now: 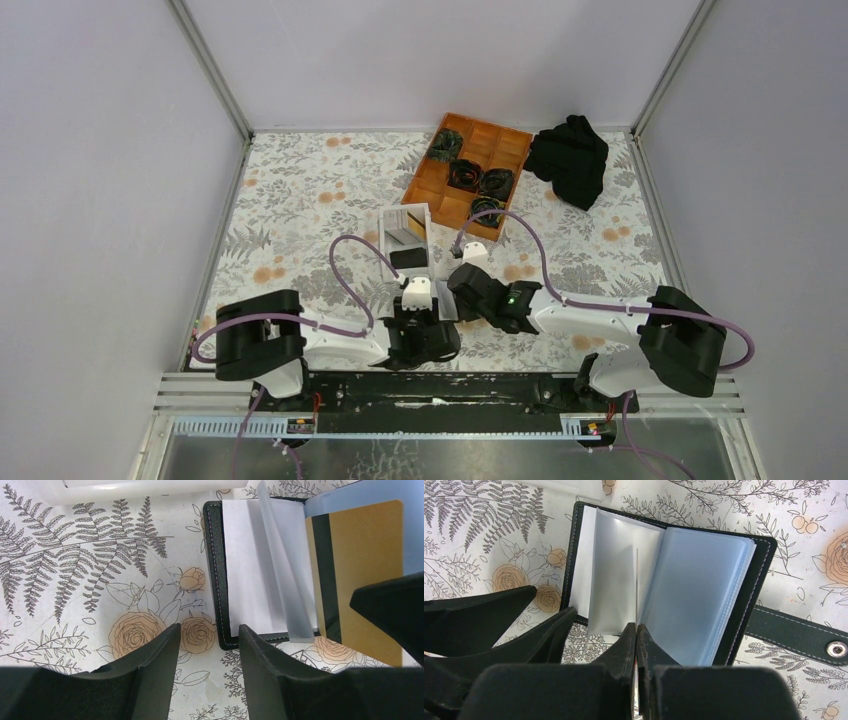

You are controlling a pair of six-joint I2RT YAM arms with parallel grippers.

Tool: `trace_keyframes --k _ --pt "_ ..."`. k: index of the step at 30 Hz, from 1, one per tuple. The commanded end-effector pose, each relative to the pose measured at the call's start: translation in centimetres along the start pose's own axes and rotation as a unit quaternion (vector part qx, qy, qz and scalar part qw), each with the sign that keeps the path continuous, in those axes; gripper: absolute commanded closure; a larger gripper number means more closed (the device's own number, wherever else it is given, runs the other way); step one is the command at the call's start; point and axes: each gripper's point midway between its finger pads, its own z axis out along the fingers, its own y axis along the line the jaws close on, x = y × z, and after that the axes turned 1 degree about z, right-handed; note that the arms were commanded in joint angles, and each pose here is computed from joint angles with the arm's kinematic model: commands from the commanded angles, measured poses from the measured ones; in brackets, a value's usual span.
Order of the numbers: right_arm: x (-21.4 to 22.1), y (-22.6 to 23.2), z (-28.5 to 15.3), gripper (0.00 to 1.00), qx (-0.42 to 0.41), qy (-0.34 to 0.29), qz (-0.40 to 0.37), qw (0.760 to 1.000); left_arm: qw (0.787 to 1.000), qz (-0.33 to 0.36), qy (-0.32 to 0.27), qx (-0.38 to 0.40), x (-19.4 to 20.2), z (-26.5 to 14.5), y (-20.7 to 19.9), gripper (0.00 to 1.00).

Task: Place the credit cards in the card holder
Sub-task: Open the card holder at the center of the board.

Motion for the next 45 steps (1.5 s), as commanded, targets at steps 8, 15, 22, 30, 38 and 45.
trace_keyframes --k 8,15,22,30,38,45 --pt "-0.4 -0.6 -0.1 1.00 -0.024 -0.004 0.043 0.999 1.000 -0.001 0.017 -0.004 1.9 0.6 0.4 0.49" --pt "-0.5 -2.2 0.7 1.00 -0.045 0.003 0.093 0.995 1.000 0.009 0.021 -0.007 2.2 0.8 0.3 0.49" --pt "-0.1 -2.9 1.3 1.00 -0.058 0.017 0.124 0.990 0.999 0.022 0.026 -0.011 2.5 1.0 0.3 0.50" --pt "0.4 -3.8 1.8 1.00 -0.087 0.037 0.160 0.983 0.999 0.036 0.029 -0.024 2.7 1.1 0.9 0.50" --pt "0.3 -4.3 2.0 1.00 -0.111 0.047 0.180 0.976 0.998 0.045 0.035 -0.030 3.1 1.2 1.1 0.50" --pt "0.8 -4.7 2.5 1.00 -0.137 0.063 0.202 0.968 0.997 0.055 0.037 -0.036 3.2 1.1 1.5 0.50"
